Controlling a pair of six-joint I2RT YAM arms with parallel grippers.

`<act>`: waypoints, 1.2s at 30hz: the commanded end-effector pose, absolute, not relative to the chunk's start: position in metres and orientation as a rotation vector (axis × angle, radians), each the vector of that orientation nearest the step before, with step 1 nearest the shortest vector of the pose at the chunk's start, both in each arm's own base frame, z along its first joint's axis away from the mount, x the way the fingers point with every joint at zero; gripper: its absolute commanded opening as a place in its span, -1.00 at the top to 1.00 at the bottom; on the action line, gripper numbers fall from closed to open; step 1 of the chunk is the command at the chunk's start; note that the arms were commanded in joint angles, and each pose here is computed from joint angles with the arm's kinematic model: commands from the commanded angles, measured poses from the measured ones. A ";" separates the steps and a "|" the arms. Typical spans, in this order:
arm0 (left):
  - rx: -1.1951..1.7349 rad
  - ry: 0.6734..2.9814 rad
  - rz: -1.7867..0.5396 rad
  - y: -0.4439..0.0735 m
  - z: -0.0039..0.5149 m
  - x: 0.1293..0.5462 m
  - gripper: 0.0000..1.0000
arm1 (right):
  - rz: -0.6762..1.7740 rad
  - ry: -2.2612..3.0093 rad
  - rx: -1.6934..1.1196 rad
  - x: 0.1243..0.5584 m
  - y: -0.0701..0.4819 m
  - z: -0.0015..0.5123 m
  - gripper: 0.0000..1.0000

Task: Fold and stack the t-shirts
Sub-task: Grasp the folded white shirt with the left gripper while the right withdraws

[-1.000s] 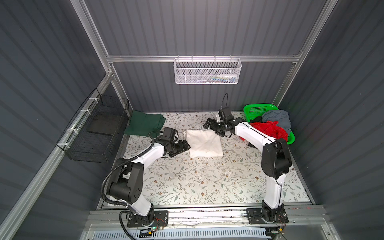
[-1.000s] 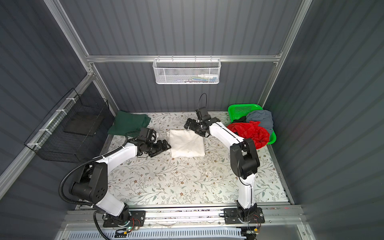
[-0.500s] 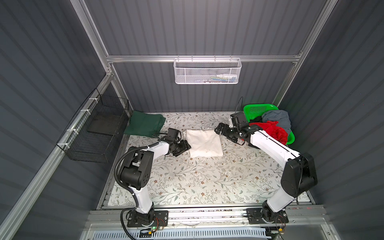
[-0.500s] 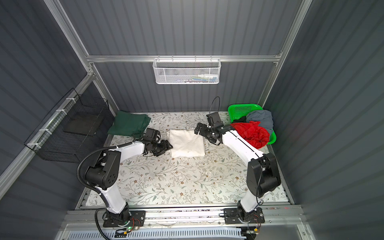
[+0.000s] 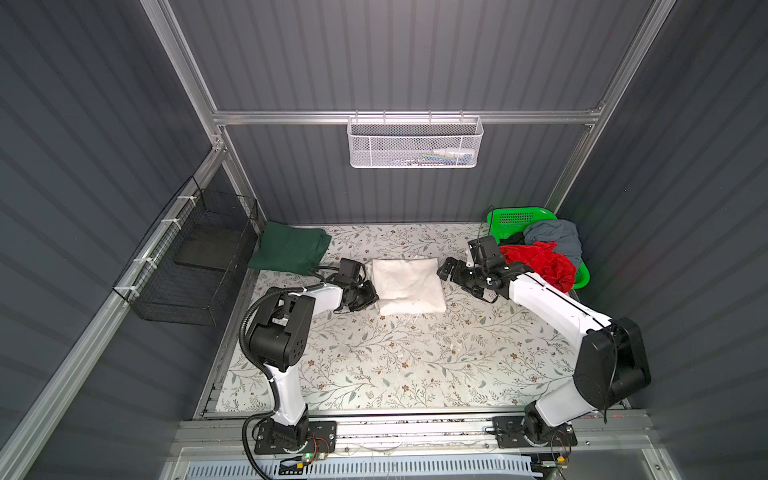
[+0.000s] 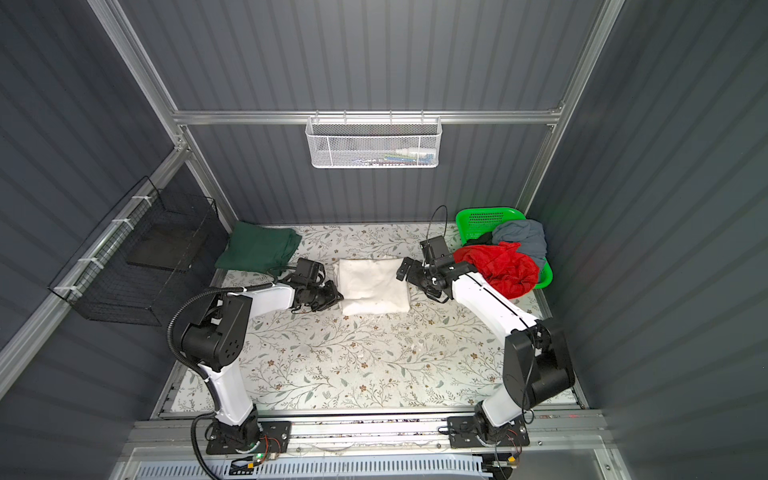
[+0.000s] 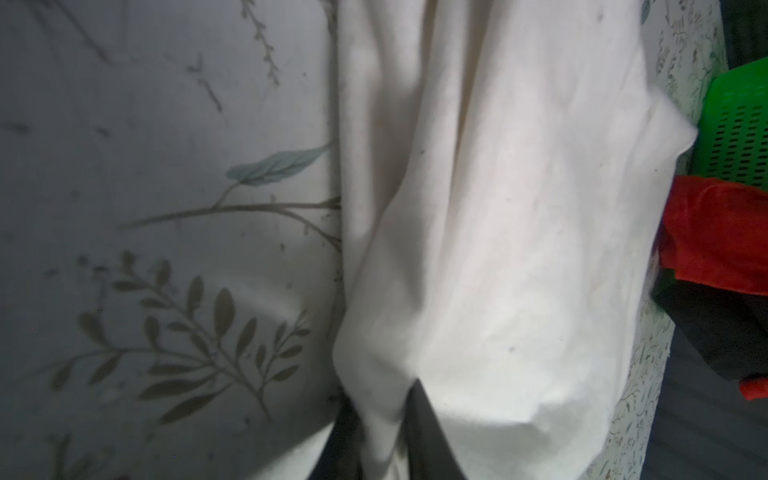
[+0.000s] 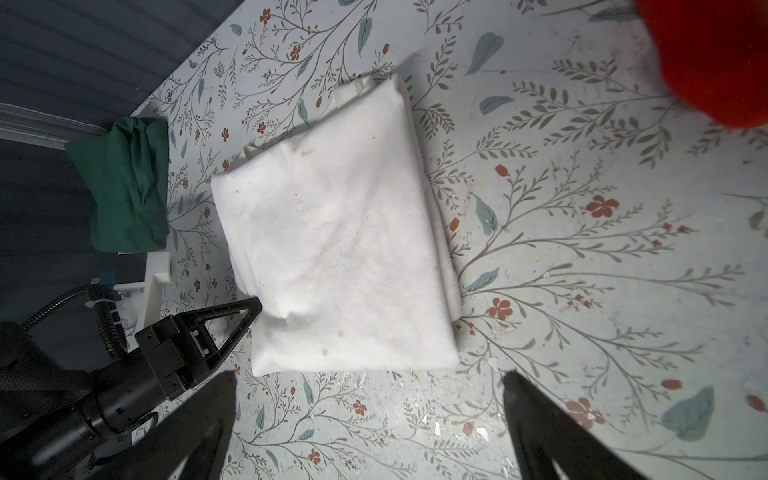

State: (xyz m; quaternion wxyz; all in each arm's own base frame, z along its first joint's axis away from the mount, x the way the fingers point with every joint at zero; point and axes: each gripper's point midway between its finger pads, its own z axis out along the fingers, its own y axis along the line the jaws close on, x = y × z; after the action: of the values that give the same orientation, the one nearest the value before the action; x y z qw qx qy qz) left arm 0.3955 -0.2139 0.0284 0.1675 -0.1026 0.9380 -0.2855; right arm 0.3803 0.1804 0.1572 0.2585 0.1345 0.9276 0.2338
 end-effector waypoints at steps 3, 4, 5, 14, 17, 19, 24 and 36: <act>-0.157 2.754 -0.606 -0.200 0.018 0.398 1.00 | 0.607 2.499 0.405 0.370 0.166 0.154 -0.98; -0.125 2.765 -0.581 -0.199 0.019 0.400 1.00 | 0.600 2.501 0.407 0.367 0.164 0.152 -0.98; -0.090 2.773 -0.547 -0.197 0.021 0.403 1.00 | 0.593 2.499 0.408 0.365 0.162 0.152 -0.98; -0.001 2.714 -0.339 -0.184 0.057 0.445 1.00 | 0.565 2.485 0.388 0.347 0.150 0.151 -0.98; 0.018 2.692 -0.283 -0.180 0.069 0.456 1.00 | 0.573 2.489 0.365 0.339 0.149 0.149 -0.98; 0.031 2.679 -0.261 -0.178 0.076 0.463 1.00 | 0.594 2.465 0.356 0.339 0.150 0.151 -0.98; 0.050 2.651 -0.212 -0.174 0.088 0.479 1.00 | 0.644 2.465 0.356 0.330 0.153 0.147 -0.98; 0.236 2.603 -0.023 -0.156 0.129 0.514 1.00 | 0.661 2.455 0.334 0.308 0.146 0.143 -0.98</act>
State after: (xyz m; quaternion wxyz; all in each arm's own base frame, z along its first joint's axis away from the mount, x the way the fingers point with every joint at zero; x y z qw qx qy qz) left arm 0.5136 -0.1686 0.1230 0.2719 0.0523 0.9599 -0.0439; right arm 0.3098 0.1470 0.1397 0.2768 0.1323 0.9202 0.2429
